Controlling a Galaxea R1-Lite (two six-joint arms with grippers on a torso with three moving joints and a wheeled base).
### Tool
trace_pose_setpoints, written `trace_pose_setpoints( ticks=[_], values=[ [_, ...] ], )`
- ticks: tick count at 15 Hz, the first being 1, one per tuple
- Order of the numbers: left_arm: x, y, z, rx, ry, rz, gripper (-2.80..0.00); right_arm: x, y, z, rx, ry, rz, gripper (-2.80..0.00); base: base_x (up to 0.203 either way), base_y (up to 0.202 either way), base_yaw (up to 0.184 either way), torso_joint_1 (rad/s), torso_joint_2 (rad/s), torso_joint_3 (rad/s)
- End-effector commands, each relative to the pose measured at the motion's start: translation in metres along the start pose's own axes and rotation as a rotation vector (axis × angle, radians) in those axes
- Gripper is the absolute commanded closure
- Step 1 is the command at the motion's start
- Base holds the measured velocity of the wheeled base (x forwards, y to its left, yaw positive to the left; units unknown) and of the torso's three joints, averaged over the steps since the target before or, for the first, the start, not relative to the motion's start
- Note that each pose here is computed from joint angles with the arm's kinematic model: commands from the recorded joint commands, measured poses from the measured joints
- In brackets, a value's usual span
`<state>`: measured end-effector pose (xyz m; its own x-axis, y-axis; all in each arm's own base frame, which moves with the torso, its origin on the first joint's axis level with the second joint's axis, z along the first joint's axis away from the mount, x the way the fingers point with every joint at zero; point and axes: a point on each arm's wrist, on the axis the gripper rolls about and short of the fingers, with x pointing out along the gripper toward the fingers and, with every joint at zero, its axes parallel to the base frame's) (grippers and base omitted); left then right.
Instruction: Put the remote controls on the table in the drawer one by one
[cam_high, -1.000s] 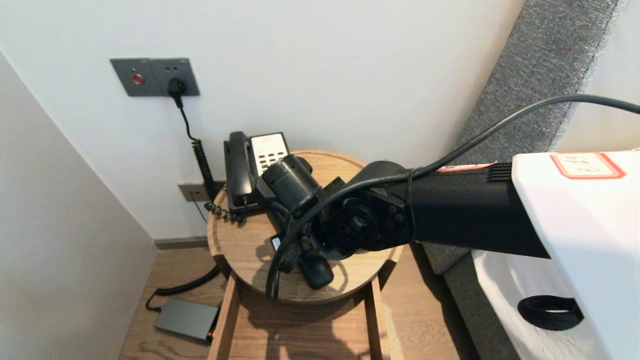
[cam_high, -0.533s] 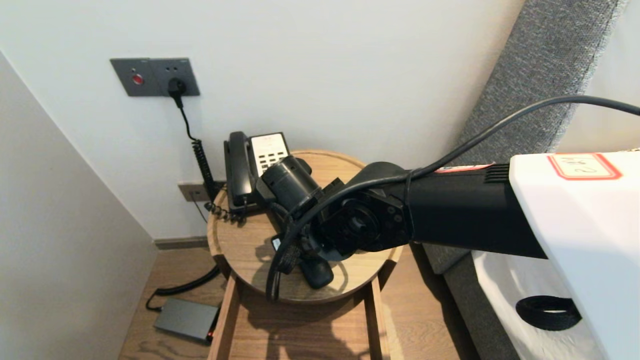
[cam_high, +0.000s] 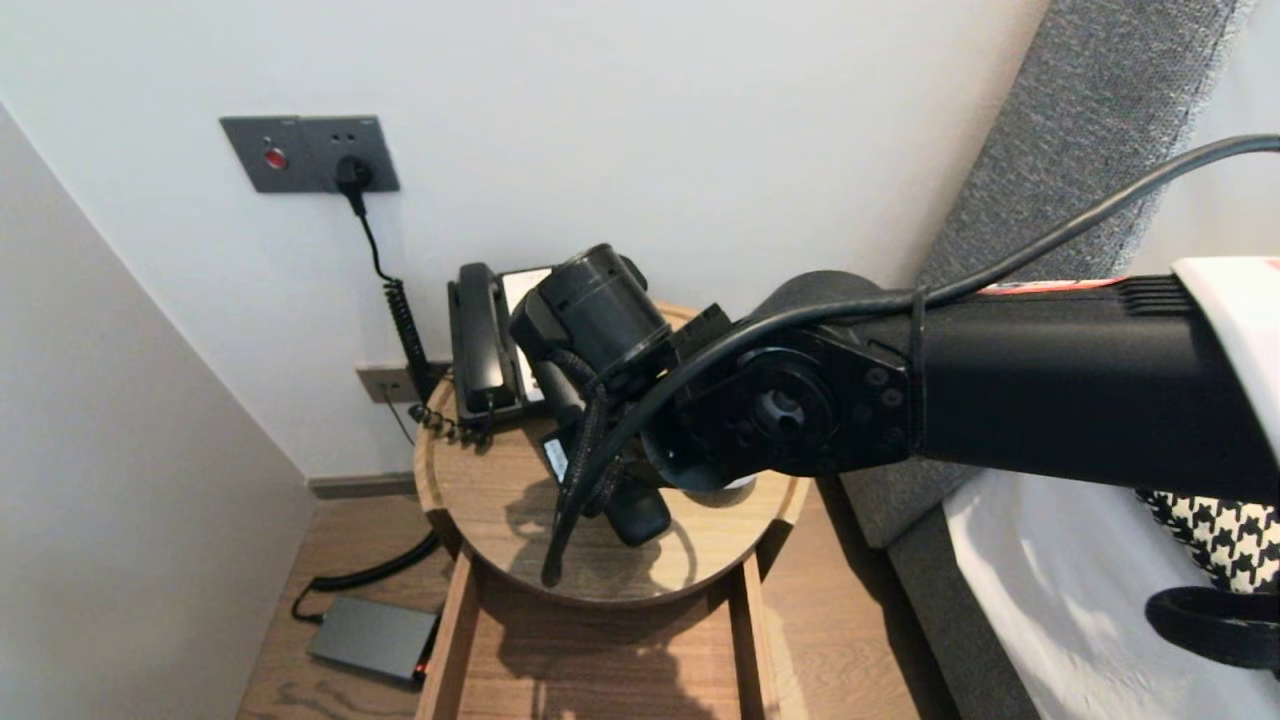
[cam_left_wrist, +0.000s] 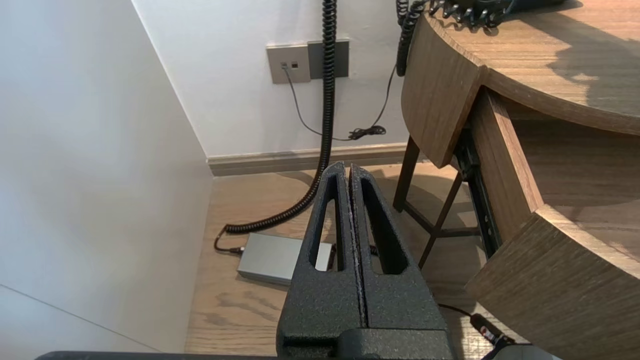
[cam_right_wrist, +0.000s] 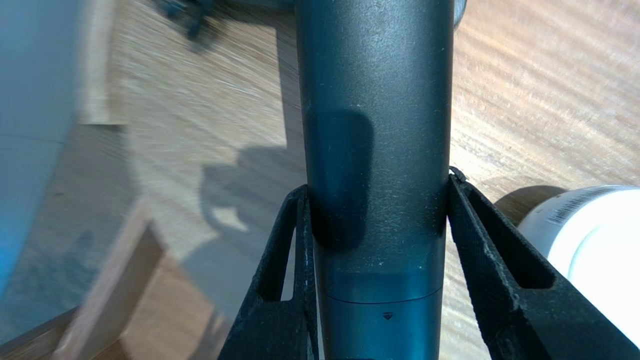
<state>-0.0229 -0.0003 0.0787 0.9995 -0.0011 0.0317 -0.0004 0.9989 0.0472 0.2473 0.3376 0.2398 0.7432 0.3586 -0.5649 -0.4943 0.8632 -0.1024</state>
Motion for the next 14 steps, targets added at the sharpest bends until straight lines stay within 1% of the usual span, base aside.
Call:
trace_pose_setpoints(
  ticks=[1, 3, 4, 7, 9, 14],
  values=[
    [0.001, 0.000, -0.003, 0.000, 0.010, 0.001, 0.00, -0.034, 0.004, 0.009, 0.000, -0.052, 0.040, 0.00, 0.000, 0.000, 0.000, 0.000, 0.00, 0.000],
    [0.001, 0.000, -0.003, 0.000, 0.010, -0.001, 0.00, -0.051, 0.015, 0.008, -0.020, -0.065, 0.080, 0.00, 0.000, 0.000, 0.000, 0.000, 0.00, 0.000],
    [0.001, 0.000, -0.003, 0.000, 0.010, -0.001, 0.00, -0.056, 0.022, 0.006, -0.035, -0.058, 0.095, 0.00, 0.000, 0.000, 0.000, 0.000, 0.00, 0.000],
    [0.001, 0.000, -0.003, 0.000, 0.010, -0.001, 0.00, -0.063, 0.040, -0.010, -0.085, -0.002, 0.132, 0.00, 0.000, 0.000, 0.000, 0.000, 0.00, 0.000],
    [0.001, 0.000, -0.003, 0.000, 0.010, -0.001, 0.00, -0.065, 0.055, -0.026, -0.122, 0.039, 0.154, 0.00, 0.000, 0.000, 0.000, 0.000, 0.00, 0.000],
    [0.001, 0.000, -0.003, 0.000, 0.010, -0.001, 0.00, -0.059, 0.074, -0.064, -0.203, 0.147, 0.166, 0.00, 0.000, 0.000, 0.000, 0.000, 0.00, 0.000]
  ],
)
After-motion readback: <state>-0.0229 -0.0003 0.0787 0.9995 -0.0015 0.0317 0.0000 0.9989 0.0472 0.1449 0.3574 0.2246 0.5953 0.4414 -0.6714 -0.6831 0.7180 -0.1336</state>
